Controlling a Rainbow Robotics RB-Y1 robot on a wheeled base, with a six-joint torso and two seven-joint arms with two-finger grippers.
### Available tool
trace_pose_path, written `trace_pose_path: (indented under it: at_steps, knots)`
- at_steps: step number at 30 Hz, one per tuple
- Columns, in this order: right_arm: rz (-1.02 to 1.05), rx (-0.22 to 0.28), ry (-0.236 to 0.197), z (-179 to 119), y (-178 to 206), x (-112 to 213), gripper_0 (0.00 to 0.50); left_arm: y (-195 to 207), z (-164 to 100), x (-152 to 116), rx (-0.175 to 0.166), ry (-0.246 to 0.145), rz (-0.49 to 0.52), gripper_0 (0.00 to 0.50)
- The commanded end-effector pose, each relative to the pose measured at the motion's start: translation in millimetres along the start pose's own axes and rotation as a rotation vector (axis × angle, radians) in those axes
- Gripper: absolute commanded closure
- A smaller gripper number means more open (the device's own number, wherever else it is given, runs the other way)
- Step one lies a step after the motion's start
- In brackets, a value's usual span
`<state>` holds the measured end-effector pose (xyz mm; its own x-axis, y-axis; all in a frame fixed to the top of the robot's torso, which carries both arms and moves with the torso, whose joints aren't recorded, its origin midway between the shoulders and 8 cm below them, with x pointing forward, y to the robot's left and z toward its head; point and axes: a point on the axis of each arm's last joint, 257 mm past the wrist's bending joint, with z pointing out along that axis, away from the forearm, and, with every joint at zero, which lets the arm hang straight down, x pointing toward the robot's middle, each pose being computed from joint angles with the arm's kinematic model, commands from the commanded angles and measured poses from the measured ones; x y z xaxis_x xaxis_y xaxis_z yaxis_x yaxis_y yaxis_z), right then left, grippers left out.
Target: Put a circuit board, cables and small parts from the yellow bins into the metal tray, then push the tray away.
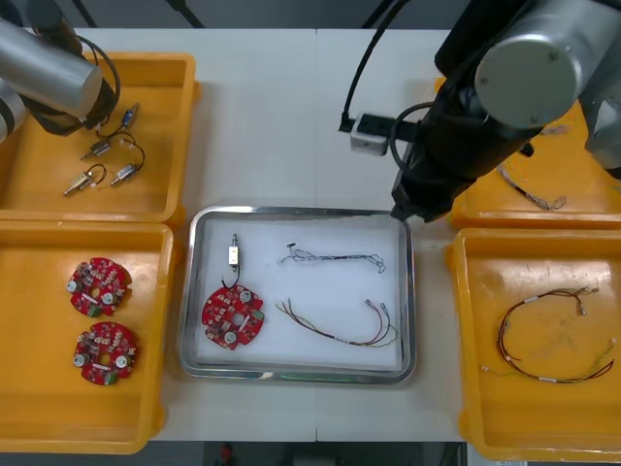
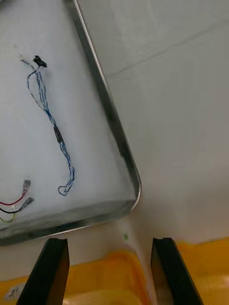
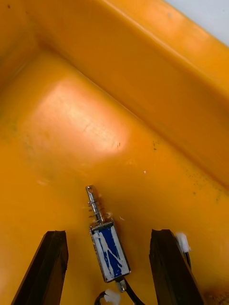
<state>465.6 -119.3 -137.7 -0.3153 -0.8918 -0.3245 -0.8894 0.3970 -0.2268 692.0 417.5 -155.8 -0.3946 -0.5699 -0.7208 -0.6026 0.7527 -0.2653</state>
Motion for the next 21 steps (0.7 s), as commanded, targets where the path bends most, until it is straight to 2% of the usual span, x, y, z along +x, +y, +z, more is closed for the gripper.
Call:
trace_pose_path:
  at_steps: [1, 7, 11, 12, 13, 14, 15, 16, 21]
  knots:
    - [0.168, 0.057, -0.035, -48.0, -24.9, -2.5, 0.000, 0.5, 5.4, 12.6, 0.011, 0.018, 0.042, 0.000]
    - [0.411, 0.106, 0.017, -79.1, -49.3, 36.0, 0.000, 9.4, 9.9, 20.1, -0.003, 0.030, 0.038, 0.000]
    - [0.556, 0.166, 0.008, -99.1, -70.5, 54.8, 0.000, 13.7, 10.9, 19.3, -0.011, 0.029, 0.041, 0.000]
    - [0.601, 0.182, 0.004, -104.3, -76.8, 61.8, 0.000, 13.1, 10.8, 18.5, -0.010, 0.026, 0.048, 0.074]
    - [0.640, 0.198, 0.002, -108.5, -82.4, 68.8, 0.000, 13.1, 10.8, 18.5, -0.010, 0.026, 0.048, 0.215]
    - [0.660, 0.203, 0.001, -109.8, -84.4, 72.6, 0.000, 13.2, 10.8, 18.3, -0.011, 0.025, 0.051, 0.301]
    - [0.701, 0.209, 0.000, -111.9, -87.4, 80.4, 0.000, 15.0, 11.2, 17.9, -0.013, 0.024, 0.051, 0.444]
    - [0.748, 0.216, 0.002, -112.7, -90.3, 90.2, 0.000, 13.5, 10.8, 17.8, -0.012, 0.023, 0.056, 0.497]
    - [0.929, 0.242, -0.023, -122.2, -102.9, 122.4, 0.000, 17.3, 11.3, 13.6, -0.025, 0.005, 0.090, 0.500]
